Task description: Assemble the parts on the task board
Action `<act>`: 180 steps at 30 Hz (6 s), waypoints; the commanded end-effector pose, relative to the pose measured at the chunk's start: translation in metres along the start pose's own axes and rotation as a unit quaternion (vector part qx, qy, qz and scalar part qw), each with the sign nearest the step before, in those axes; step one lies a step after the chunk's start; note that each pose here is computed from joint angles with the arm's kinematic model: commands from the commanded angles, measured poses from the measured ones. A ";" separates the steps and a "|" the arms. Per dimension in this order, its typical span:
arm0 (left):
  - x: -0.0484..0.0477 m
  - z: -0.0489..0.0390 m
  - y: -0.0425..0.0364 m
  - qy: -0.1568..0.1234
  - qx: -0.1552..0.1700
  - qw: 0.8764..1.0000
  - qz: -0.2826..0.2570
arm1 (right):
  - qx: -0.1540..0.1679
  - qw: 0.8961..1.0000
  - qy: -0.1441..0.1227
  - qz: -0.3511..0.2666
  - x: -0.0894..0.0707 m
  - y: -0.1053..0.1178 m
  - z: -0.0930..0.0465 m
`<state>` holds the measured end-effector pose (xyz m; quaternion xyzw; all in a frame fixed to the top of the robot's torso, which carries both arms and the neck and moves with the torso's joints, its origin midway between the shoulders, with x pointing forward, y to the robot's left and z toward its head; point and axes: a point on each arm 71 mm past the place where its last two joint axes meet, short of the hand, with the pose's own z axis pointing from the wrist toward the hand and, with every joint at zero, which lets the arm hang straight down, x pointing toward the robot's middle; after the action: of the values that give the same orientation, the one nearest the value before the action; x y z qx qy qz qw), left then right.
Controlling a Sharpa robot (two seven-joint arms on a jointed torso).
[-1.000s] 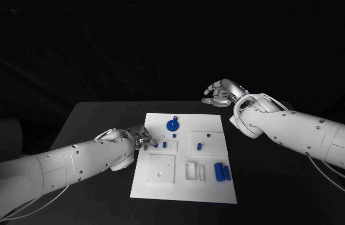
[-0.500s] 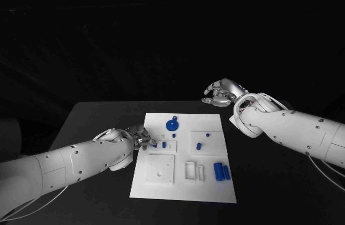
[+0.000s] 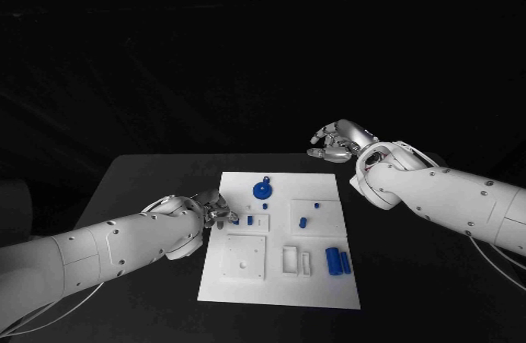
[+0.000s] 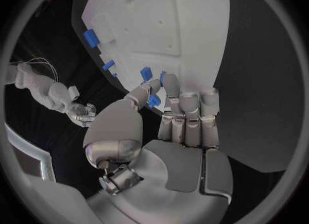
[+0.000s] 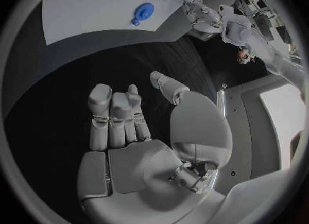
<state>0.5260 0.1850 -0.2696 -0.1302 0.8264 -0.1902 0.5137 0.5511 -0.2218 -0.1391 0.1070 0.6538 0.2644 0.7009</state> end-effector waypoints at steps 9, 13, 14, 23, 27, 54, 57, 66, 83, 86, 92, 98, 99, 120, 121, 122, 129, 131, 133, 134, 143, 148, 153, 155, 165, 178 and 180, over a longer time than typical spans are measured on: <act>0.0062 0.0014 -0.0021 0.022 0.000 1.000 0.009 | -0.006 1.000 0.006 -0.002 0.001 0.002 0.000; 0.0082 0.0020 -0.0030 0.034 -0.002 0.999 0.013 | -0.006 1.000 0.006 -0.001 0.002 0.002 0.000; 0.0089 0.0022 -0.0034 0.038 -0.002 0.999 0.014 | -0.006 1.000 0.006 -0.001 0.002 0.002 0.000; 0.0114 0.0028 -0.0048 0.051 -0.003 0.998 0.021 | -0.007 1.000 0.007 -0.001 0.002 0.003 0.001; 0.0114 0.0029 -0.0051 0.051 -0.002 0.998 0.024 | -0.007 1.000 0.007 -0.001 0.002 0.003 0.001; 0.0079 0.0087 -0.0034 0.040 -0.013 0.999 0.028 | -0.008 1.000 0.007 -0.001 0.003 0.004 0.001; 0.0070 0.0089 -0.0025 0.036 -0.015 0.999 0.027 | -0.008 1.000 0.007 -0.001 0.002 0.003 0.001; 0.0051 0.0087 -0.0011 0.025 -0.020 0.999 0.017 | -0.007 1.000 0.006 -0.001 0.002 0.002 0.001; 0.0016 0.0074 0.0041 0.015 -0.025 1.000 0.006 | -0.007 1.000 0.006 -0.001 0.002 0.002 0.000; 0.0006 0.0070 0.0059 0.012 -0.027 1.000 0.004 | -0.006 1.000 0.006 -0.001 0.002 0.001 0.000; -0.0042 0.0059 0.0135 0.001 -0.035 0.999 -0.001 | -0.006 1.000 0.005 -0.001 0.002 0.001 0.000; -0.0099 0.0040 0.0165 -0.010 -0.028 0.999 -0.030 | -0.006 1.000 0.004 -0.001 0.002 0.000 0.000; -0.0108 0.0039 0.0158 -0.010 -0.026 0.999 -0.037 | -0.006 1.000 0.004 -0.001 0.002 0.000 0.000; -0.0272 0.0114 -0.0027 -0.060 0.059 0.991 -0.107 | -0.006 1.000 0.007 0.001 0.004 0.001 0.000; -0.0270 0.0121 -0.0052 -0.061 0.067 0.991 -0.097 | -0.006 1.000 0.007 0.001 0.004 0.001 0.000; -0.0270 0.0128 -0.0078 -0.063 0.075 0.992 -0.085 | -0.006 1.000 0.008 0.001 0.004 0.001 0.000; -0.0258 0.0177 -0.0237 -0.076 0.124 0.989 -0.016 | -0.008 1.000 0.010 0.001 0.005 0.002 0.001; -0.0246 0.0185 -0.0284 -0.078 0.134 0.988 -0.004 | -0.008 1.000 0.010 0.001 0.005 0.003 0.001; -0.0234 0.0187 -0.0340 -0.083 0.146 0.986 0.010 | -0.009 1.000 0.011 0.001 0.006 0.003 0.001; -0.0232 0.0186 -0.0361 -0.085 0.151 0.985 0.015 | -0.009 1.000 0.011 0.002 0.006 0.004 0.001; -0.0188 0.0185 -0.0617 -0.097 0.197 0.972 0.082 | -0.010 1.000 0.013 0.002 0.007 0.005 0.001; -0.0126 0.0192 -0.0726 -0.087 0.206 0.969 0.110 | -0.010 1.000 0.013 0.002 0.007 0.005 0.001; -0.0070 0.0230 -0.0817 -0.075 0.204 0.968 0.127 | -0.012 1.000 0.014 0.003 0.008 0.007 0.001; -0.0060 0.0246 -0.0838 -0.073 0.203 0.967 0.132 | -0.012 1.000 0.014 0.003 0.008 0.007 0.002; -0.0054 0.0321 -0.0869 -0.074 0.192 0.968 0.145 | -0.014 1.000 0.015 0.004 0.009 0.009 0.001; 0.0001 0.0371 -0.0886 -0.064 0.185 0.969 0.152 | -0.017 1.000 0.017 0.006 0.010 0.012 0.001; 0.0010 0.0377 -0.0885 -0.061 0.184 0.969 0.154 | -0.017 1.000 0.017 0.006 0.010 0.012 0.001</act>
<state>0.5619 0.1013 -0.2442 0.0755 0.7482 -0.2516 0.6093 0.5496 -0.2082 -0.1413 0.1006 0.6575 0.2782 0.6929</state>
